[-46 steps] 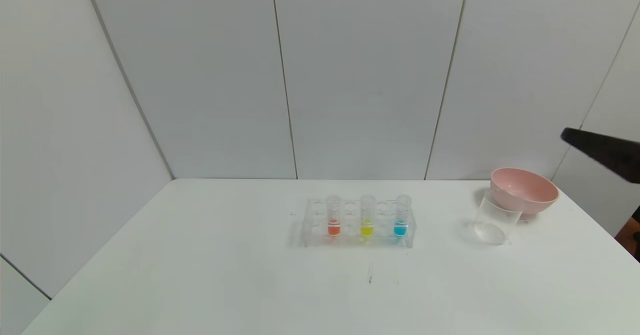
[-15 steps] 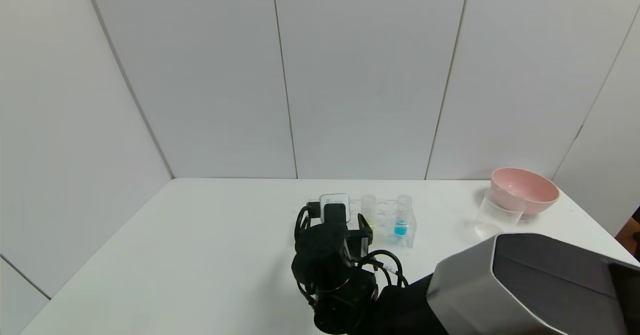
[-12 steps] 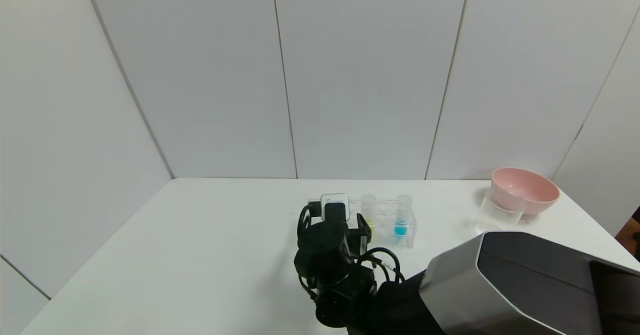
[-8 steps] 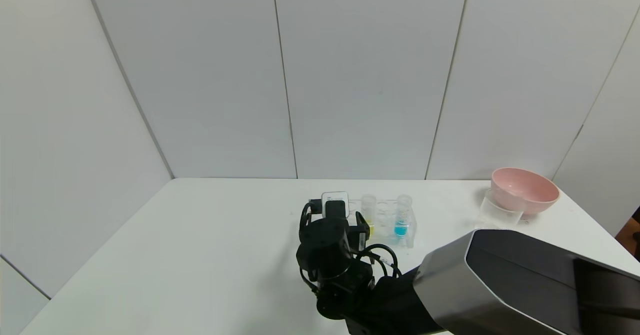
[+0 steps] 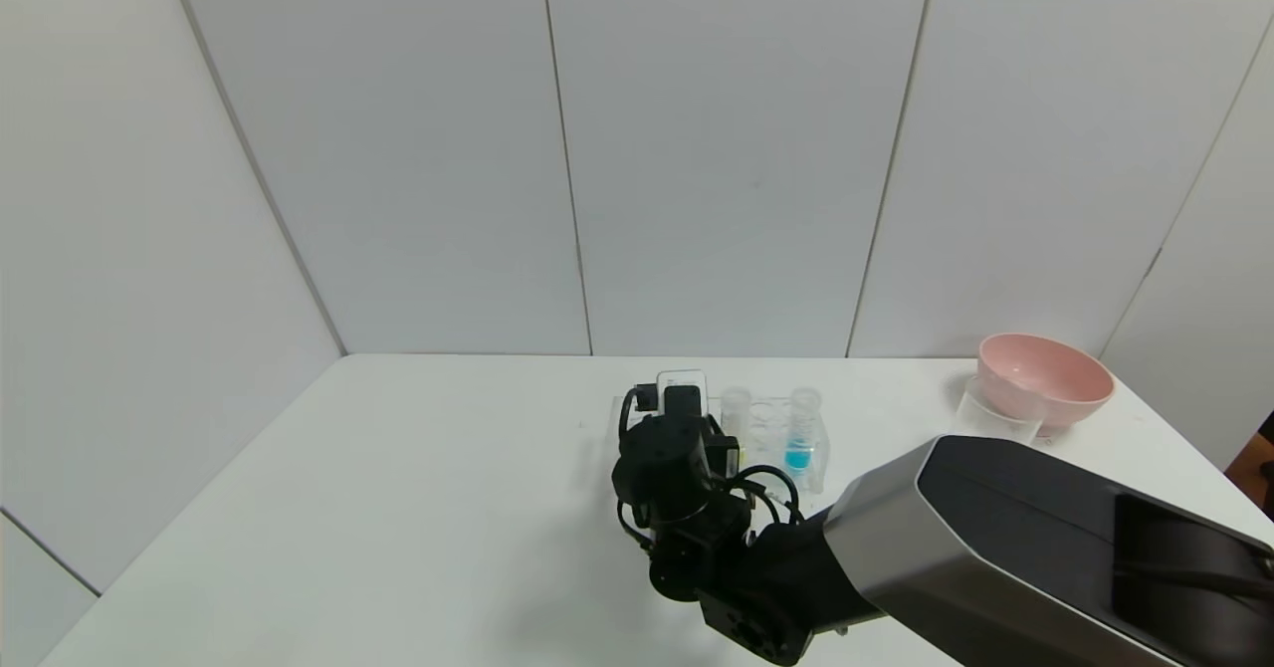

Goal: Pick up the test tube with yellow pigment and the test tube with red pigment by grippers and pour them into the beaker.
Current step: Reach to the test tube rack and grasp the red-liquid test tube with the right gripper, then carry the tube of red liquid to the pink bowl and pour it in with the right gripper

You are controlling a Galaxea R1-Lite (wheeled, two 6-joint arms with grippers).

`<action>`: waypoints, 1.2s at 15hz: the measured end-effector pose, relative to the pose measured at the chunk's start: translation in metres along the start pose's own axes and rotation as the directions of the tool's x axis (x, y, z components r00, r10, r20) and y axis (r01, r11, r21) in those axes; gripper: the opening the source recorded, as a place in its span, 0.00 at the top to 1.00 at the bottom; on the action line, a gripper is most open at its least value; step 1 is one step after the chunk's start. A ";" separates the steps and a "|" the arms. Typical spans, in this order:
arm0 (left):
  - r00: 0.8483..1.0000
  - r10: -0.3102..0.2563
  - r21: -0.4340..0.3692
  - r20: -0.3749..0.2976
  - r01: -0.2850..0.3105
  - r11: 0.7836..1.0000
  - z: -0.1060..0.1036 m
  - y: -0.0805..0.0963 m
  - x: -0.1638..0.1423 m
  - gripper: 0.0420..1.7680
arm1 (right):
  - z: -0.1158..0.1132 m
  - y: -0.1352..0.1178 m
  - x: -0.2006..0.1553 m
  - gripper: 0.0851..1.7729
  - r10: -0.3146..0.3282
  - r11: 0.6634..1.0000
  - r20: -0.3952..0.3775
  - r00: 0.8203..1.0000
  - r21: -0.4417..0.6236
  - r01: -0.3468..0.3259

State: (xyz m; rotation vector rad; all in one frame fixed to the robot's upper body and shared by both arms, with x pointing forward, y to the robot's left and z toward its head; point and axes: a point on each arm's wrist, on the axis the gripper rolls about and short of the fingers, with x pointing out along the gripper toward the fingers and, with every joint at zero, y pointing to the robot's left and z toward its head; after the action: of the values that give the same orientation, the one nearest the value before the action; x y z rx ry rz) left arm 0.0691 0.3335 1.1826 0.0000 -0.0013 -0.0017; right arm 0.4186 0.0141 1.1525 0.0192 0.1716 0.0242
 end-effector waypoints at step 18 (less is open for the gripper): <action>1.000 0.000 0.000 0.000 0.000 1.000 0.000 0.000 0.000 0.00 | 0.020 -0.001 -0.003 0.75 0.005 0.999 0.037 0.999 -0.049 -0.003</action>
State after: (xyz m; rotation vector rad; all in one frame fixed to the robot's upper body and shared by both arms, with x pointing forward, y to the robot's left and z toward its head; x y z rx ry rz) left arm 0.0691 0.3335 1.1826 0.0000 -0.0013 -0.0013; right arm 0.4194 0.0126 1.1729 -0.0293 0.1334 0.0320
